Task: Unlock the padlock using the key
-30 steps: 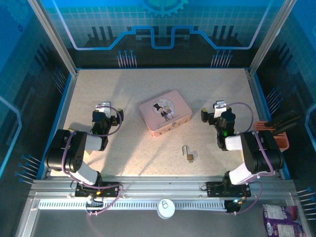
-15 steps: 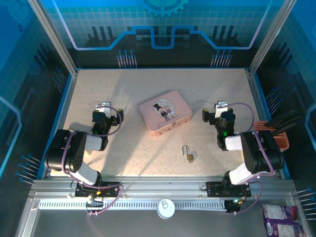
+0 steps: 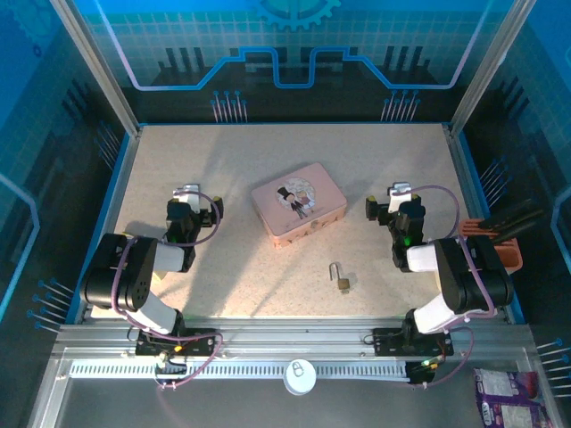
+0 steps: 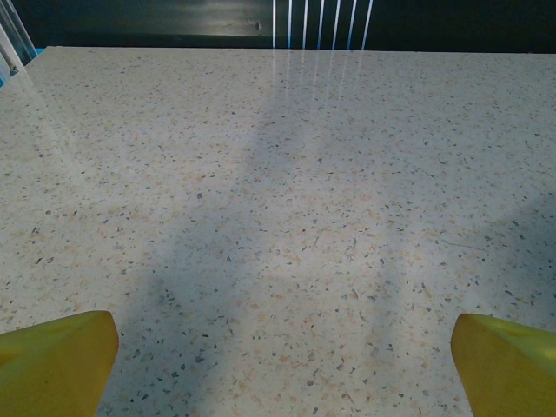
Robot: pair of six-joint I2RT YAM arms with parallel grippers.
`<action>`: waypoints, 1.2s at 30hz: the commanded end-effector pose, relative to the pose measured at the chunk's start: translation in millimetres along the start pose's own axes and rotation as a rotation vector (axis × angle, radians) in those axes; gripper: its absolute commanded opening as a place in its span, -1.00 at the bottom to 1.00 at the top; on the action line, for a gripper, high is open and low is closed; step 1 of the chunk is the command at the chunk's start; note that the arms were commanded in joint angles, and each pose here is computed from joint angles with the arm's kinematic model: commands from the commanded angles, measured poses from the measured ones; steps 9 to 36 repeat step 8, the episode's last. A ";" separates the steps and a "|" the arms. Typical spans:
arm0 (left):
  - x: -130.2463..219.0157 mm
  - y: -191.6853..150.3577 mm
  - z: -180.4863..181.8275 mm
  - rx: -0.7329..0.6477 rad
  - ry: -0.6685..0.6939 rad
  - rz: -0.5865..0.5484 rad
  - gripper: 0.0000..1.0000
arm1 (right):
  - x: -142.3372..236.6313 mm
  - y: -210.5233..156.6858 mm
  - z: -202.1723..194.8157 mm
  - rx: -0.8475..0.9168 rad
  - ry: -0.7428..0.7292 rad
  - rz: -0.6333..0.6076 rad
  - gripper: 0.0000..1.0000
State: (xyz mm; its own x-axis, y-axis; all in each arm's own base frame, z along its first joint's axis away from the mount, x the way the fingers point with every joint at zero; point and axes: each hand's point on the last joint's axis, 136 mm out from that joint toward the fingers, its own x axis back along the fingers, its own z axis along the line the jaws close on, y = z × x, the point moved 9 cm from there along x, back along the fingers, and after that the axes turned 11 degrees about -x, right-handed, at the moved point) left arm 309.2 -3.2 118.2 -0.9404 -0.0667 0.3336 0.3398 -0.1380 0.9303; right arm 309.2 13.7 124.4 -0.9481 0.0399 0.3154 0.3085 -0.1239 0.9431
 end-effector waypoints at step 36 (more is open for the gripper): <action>-1.0 7.5 1.4 0.029 -0.013 -0.024 0.99 | -0.4 3.1 1.2 -0.002 -0.021 -0.020 0.99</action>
